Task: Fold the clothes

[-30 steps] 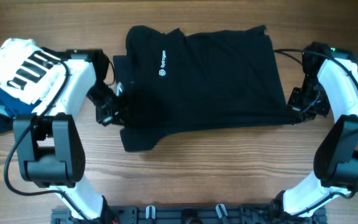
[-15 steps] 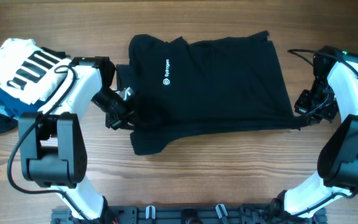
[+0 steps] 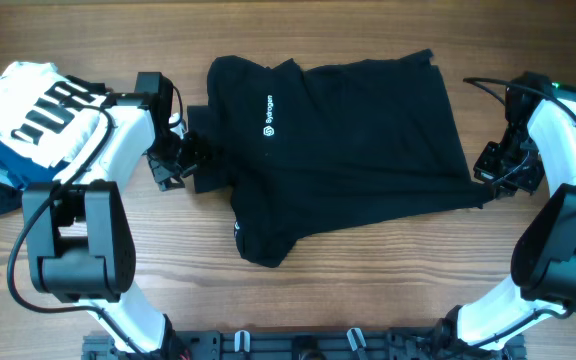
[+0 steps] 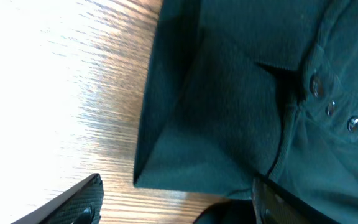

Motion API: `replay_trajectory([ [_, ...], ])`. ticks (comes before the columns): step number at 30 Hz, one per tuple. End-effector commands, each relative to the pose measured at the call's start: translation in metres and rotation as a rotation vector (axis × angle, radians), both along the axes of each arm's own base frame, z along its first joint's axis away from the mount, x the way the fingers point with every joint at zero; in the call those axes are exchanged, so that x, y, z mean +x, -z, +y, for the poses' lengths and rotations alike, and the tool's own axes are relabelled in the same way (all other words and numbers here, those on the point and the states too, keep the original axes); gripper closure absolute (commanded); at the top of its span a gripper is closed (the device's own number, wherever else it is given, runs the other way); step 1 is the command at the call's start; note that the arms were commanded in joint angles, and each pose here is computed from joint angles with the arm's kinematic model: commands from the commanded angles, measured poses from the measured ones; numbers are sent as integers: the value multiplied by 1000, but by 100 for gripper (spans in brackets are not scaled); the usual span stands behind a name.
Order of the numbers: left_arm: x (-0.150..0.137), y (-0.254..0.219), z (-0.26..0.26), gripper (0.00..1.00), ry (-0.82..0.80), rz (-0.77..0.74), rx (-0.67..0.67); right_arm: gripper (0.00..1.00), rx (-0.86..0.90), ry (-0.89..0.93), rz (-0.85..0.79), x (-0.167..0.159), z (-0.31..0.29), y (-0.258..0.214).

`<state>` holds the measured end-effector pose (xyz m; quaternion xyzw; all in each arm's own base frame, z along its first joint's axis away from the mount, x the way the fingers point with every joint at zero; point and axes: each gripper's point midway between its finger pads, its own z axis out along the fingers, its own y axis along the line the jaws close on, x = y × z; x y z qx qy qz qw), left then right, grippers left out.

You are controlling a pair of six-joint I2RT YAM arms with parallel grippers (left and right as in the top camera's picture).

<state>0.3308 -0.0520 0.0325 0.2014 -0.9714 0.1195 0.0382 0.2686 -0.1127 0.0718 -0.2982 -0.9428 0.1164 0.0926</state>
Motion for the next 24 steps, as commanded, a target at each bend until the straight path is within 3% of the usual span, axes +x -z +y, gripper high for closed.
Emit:
replay_trajectory([
  [1, 2, 9, 3, 22, -4, 8, 31, 96, 2, 0, -6, 0, -2, -1],
  [4, 1, 20, -15, 30, 47, 24, -21, 96, 2, 0, -6, 0, -2, -1],
  [7, 2, 32, -32, 47, 108, 21, -16, 96, 2, 0, -6, 0, -2, -1],
  [8, 2, 33, -35, 56, 115, 21, -16, 96, 3, -4, -5, 0, -2, -1],
  [10, 2, 34, -32, 91, 120, 21, 10, 96, 7, -20, -2, 0, -2, -1],
  [11, 0, 35, -25, 96, 119, 30, 44, 96, 7, -20, -3, 0, -2, -1],
  [15, 6, 18, 51, 96, 43, 37, 317, 96, 37, -31, -16, 3, 3, 0],
  [20, 36, -8, 99, 96, -105, -75, 336, 96, 93, -95, -59, 17, 22, 3],
  [21, 35, -8, 93, 96, -109, -69, 294, 95, 91, -103, -65, 19, 23, 4],
  [23, 25, -12, 39, 95, -78, -27, 5, 94, 85, -108, -85, 25, 24, 4],
  [24, 23, -19, 13, 75, -37, -27, -127, 93, 84, -108, -90, 26, 24, 4],
])
